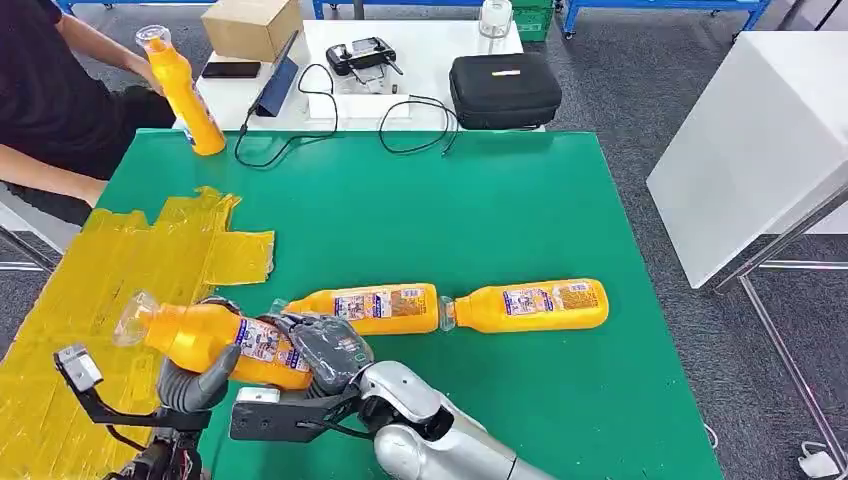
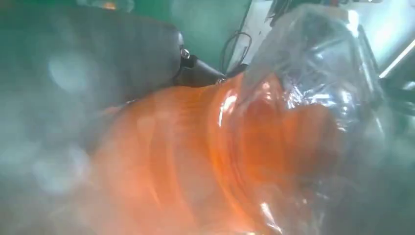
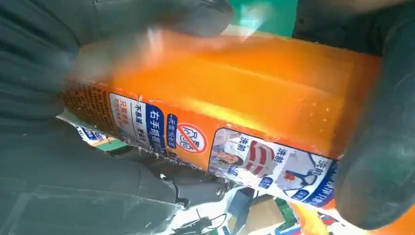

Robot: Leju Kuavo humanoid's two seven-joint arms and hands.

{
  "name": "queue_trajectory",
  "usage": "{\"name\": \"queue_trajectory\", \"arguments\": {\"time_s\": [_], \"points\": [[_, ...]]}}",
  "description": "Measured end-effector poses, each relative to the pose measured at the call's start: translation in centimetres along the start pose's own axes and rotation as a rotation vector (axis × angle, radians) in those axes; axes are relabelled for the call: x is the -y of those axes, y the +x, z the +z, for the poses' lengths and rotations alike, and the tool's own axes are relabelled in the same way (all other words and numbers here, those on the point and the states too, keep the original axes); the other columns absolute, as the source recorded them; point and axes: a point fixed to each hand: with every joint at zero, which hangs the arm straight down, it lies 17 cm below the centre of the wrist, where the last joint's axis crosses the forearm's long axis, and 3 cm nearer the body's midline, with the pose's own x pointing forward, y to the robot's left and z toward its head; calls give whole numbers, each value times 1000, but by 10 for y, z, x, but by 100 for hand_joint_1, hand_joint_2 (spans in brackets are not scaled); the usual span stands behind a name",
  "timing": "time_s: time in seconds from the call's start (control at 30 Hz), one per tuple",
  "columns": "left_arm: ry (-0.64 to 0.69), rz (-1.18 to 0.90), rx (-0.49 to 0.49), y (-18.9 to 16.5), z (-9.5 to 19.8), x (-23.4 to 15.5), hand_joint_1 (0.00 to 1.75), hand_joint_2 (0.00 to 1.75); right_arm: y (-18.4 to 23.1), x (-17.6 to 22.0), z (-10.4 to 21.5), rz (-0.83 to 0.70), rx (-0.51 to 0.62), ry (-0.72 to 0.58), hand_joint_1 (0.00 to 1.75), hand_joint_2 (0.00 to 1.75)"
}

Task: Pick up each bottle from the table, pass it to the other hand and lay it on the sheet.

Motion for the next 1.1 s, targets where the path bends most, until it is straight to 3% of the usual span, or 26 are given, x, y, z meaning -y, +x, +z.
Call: {"name": "queue_trajectory", "arguments": {"time_s": [0.13, 0.27, 0.43, 0.63, 0.7, 0.8, 0.93, 1.1], "points": [[36, -31, 13, 4, -1, -9, 175, 175, -2, 0, 1, -9, -5, -6, 0, 0], [135, -231, 38, 10, -5, -30, 175, 175, -15, 8, 7, -57, -45, -64, 0, 0], [246, -663, 118, 36, -11, -57, 175, 175, -47, 29, 25, -118, -118, -155, 0, 0], [344, -956, 209, 74, -10, -81, 175, 175, -77, 56, 53, -158, -176, -256, 0, 0], [379, -1169, 236, 83, -8, -84, 175, 175, -86, 64, 60, -161, -191, -282, 0, 0], [426, -1644, 285, 97, -6, -77, 175, 175, -94, 76, 70, -155, -208, -313, 0, 0], [407, -1874, 309, 95, -9, -64, 175, 175, -103, 86, 76, -151, -231, -331, 0, 0], [345, -2124, 246, 68, -17, -67, 175, 175, -109, 86, 80, -137, -259, -318, 0, 0]]}}
